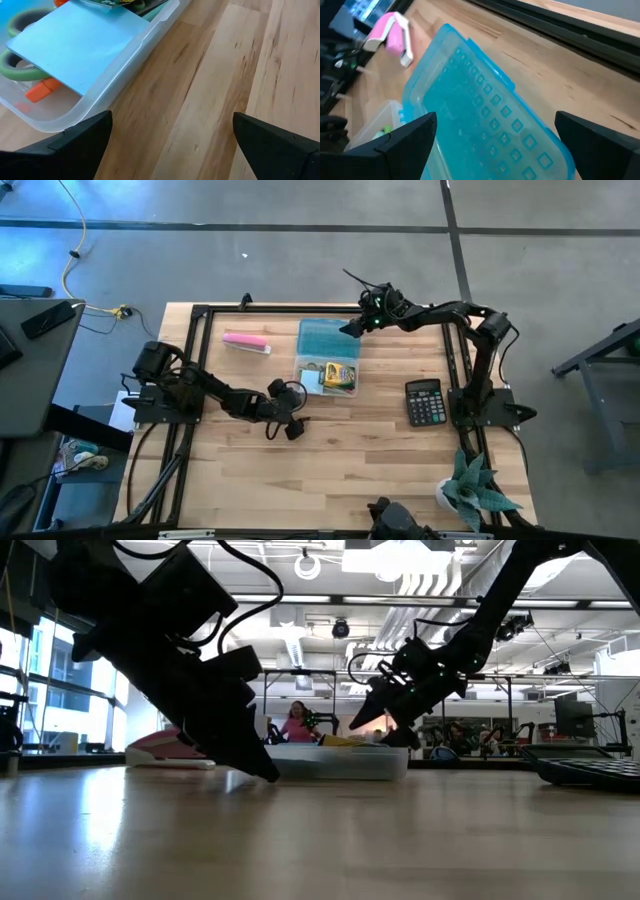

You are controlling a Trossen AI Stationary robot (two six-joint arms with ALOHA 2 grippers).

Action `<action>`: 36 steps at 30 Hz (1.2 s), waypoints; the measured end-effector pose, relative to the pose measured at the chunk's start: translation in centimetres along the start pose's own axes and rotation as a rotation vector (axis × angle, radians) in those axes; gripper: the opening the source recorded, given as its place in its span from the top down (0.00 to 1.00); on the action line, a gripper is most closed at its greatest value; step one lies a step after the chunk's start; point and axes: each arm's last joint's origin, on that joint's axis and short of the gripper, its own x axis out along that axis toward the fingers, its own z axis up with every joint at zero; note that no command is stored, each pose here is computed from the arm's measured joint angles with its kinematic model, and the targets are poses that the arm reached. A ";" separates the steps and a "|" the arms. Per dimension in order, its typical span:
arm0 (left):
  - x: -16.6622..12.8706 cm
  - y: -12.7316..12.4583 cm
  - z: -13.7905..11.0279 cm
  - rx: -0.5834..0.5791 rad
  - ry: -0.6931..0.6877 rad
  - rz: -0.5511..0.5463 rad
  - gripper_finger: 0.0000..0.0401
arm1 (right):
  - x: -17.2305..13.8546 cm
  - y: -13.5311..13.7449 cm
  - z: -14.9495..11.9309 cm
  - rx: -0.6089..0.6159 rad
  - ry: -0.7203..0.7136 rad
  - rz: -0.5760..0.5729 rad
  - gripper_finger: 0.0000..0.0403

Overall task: Pack school essentials
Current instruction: Close the blue supply box

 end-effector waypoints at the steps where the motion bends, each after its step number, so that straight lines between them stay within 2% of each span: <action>1: 0.0 0.0 0.0 -0.001 -0.001 -0.001 0.00 | 0.0 0.0 0.0 -0.013 0.002 0.011 0.02; 16: 0.0 -0.1 0.2 -0.029 -0.020 -0.010 0.00 | -0.7 0.9 0.6 -0.140 -0.006 0.095 0.02; 36: 0.2 0.4 0.4 -0.124 -0.018 0.005 0.00 | -2.3 3.4 1.4 -0.190 -0.010 0.199 0.02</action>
